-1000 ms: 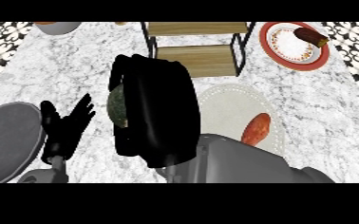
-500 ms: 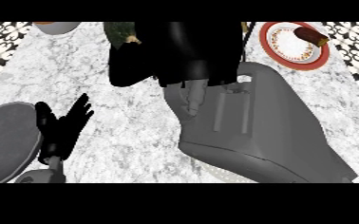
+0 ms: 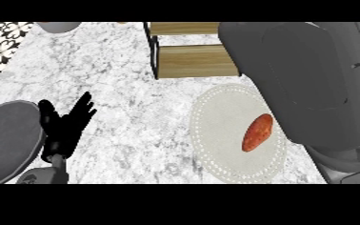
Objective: Pick the squash from the placemat and place it in the tiered shelf
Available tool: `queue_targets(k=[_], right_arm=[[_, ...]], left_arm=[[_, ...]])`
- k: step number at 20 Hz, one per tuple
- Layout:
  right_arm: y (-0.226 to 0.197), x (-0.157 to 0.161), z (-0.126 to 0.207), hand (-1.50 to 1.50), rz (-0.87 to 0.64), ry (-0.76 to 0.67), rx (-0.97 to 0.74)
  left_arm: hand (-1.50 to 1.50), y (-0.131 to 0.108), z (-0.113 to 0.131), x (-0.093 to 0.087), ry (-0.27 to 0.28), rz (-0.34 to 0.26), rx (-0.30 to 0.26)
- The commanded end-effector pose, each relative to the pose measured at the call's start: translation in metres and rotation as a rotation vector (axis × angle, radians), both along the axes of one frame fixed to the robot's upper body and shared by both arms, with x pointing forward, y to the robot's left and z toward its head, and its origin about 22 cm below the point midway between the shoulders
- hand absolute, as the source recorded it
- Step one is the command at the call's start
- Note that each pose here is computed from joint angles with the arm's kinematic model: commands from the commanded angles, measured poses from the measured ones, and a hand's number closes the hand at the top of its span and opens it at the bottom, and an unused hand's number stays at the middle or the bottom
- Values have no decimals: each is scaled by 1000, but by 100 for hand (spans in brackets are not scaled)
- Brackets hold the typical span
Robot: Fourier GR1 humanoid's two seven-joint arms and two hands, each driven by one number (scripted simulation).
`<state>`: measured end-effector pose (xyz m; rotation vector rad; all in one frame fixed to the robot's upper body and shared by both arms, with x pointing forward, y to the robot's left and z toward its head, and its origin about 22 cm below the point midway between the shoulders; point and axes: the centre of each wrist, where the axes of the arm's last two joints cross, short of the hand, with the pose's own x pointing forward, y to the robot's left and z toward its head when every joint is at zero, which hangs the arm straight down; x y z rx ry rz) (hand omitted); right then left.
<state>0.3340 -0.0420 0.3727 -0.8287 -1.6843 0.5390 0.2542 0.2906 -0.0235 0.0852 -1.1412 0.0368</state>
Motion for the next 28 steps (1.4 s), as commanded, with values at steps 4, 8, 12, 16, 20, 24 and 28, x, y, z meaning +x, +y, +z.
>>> queue_targets(k=[4,8,12,16,20,24,28], right_arm=[[-27,44,21,150,12,88,-36],[-28,65,-10,150,23,105,-123],[-24,81,-24,150,14,81,-127],[-37,98,-46,150,-10,77,-118],[-26,104,-39,150,-7,78,-155],[-31,113,-45,150,-2,42,-115],[-43,122,-60,150,37,26,-98]], left_arm=[[0,-13,1,6,41,-9,-5],[0,-4,-4,-7,15,-1,15],[0,-6,3,-1,20,4,4],[0,-6,-3,-2,17,-15,-11],[0,-4,-1,-1,28,-20,3],[0,-7,10,15,9,-3,10],[0,-10,-1,12,17,-11,3]])
